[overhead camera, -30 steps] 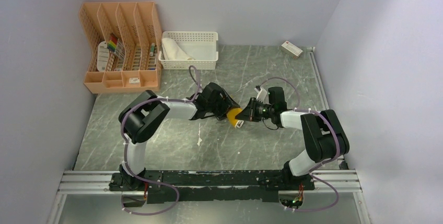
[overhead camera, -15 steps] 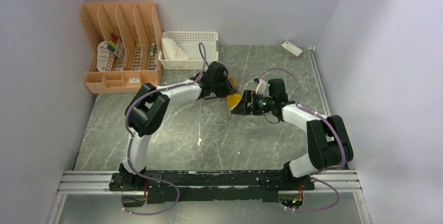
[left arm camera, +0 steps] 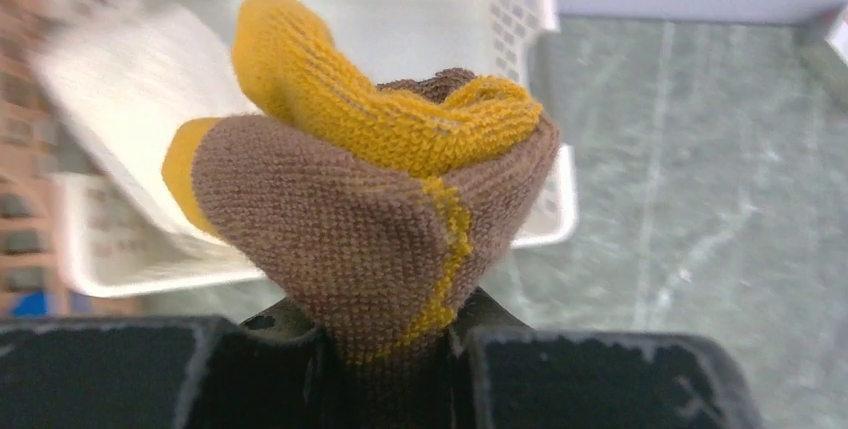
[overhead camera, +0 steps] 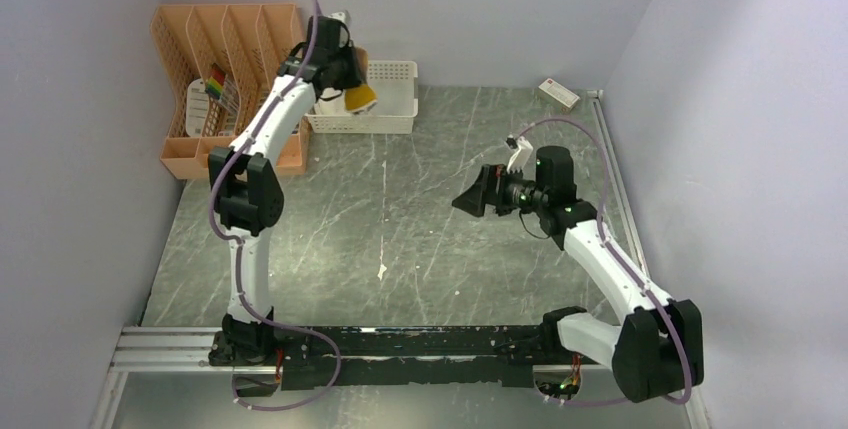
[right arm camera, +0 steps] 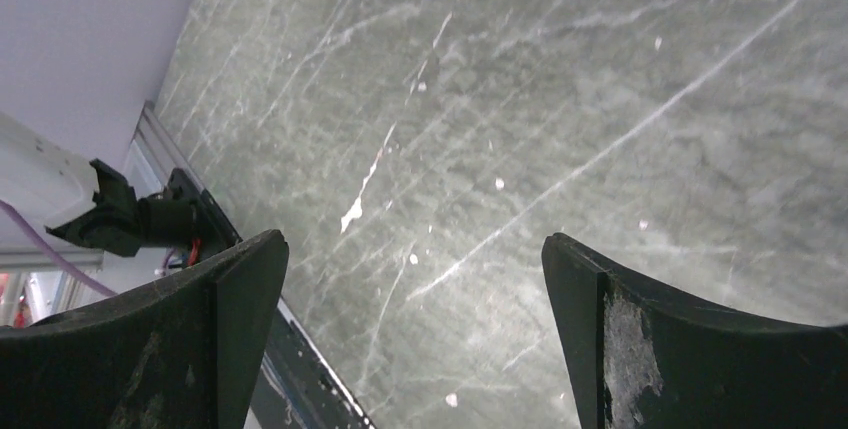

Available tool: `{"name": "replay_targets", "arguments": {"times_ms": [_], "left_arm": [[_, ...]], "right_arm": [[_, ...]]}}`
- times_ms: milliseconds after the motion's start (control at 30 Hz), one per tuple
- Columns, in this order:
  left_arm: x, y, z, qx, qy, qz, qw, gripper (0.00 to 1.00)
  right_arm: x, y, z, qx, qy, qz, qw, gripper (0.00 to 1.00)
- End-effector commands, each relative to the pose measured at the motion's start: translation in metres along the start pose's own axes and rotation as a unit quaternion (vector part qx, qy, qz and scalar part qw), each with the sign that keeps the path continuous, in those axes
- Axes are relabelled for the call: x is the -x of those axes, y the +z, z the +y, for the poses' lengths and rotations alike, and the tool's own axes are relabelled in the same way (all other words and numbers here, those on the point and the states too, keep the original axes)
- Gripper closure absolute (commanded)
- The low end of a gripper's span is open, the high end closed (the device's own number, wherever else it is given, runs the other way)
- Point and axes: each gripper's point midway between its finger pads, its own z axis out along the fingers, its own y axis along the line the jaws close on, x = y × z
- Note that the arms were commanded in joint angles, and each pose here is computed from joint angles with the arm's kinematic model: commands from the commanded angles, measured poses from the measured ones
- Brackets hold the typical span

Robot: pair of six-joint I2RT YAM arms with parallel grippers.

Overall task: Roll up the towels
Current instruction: Flatten out the towel at the center of the board, then place the towel in the bin.

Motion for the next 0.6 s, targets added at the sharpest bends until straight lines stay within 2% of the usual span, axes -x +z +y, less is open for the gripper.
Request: {"name": "replay_targets", "arguments": {"times_ms": [0,100,300,567], "left_arm": [[0.016,0.009,0.034,0.04,0.099,-0.022,0.994,0.88],[0.033,0.021,0.049,0.043,0.102,-0.047,0.993,0.87],[0.043,0.055,0.077,0.087,0.127,-0.087,0.984,0.91],[0.062,0.074,0.067,0.057,0.102,-0.165,0.979,0.87]], "right_arm": [[-0.031,-0.01,0.002,0.002,0.028,0.027,0.999,0.0],[-0.04,-0.016,0.004,-0.001,0.028,0.033,0.999,0.0],[-0.051,-0.025,0.005,-0.009,0.024,0.036,0.999,0.0],[-0.066,-0.03,0.005,-0.009,0.036,0.041,0.998,0.0]]}}
